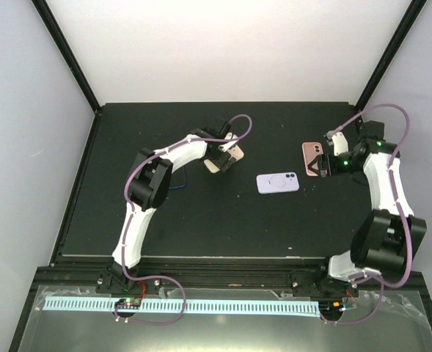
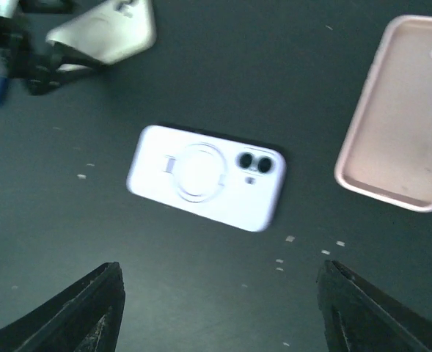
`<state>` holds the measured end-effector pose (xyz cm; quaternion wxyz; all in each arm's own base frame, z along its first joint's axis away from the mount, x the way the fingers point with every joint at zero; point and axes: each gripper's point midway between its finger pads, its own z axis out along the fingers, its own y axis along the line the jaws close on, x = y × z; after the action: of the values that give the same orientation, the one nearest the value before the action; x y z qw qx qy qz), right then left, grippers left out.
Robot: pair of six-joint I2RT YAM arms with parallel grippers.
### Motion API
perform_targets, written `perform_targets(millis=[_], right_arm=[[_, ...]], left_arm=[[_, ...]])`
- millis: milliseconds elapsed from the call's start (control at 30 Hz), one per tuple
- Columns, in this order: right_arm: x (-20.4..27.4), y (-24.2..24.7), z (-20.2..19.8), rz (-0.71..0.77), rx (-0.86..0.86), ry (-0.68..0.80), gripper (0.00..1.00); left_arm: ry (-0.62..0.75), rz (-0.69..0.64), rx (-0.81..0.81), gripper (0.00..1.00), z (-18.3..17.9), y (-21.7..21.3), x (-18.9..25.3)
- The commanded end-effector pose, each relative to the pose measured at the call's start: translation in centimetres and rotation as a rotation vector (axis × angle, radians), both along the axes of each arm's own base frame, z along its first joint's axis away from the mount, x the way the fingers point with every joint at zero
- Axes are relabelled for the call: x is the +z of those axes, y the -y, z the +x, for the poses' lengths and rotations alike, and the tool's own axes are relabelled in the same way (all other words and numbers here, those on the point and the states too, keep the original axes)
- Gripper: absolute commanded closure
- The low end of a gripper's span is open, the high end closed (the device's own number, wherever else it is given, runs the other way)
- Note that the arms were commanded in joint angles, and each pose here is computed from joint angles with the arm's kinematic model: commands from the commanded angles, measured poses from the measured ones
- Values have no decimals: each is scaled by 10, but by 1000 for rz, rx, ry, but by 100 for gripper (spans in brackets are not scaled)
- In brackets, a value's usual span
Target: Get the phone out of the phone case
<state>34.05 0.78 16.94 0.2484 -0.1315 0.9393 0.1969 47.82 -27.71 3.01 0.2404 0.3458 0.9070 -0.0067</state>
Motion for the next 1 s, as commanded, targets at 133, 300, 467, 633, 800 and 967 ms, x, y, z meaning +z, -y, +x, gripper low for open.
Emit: perform_targets(millis=[133,300,467,633,800,967], right_arm=[[48,-53,-33,243,132,178,28],[53,-65,-39,341,152,199,28],[46,-64,-39,341,146,188,29],[42,-65,-40,347,145,179,29],[44,-66,-42,348,145,185,29],[49,-68,-44,359,158,198,29]], left_arm=[[-128,27,-48,1,-11,-7,-18],[-209,78,-9,11,-34,-20,-28],[-244,143,52,18,-70,-33,-30],[-300,180,137,21,-132,-48,-24],[-387,234,202,18,-231,-81,-30],[-289,176,197,1,-246,-87,2]])
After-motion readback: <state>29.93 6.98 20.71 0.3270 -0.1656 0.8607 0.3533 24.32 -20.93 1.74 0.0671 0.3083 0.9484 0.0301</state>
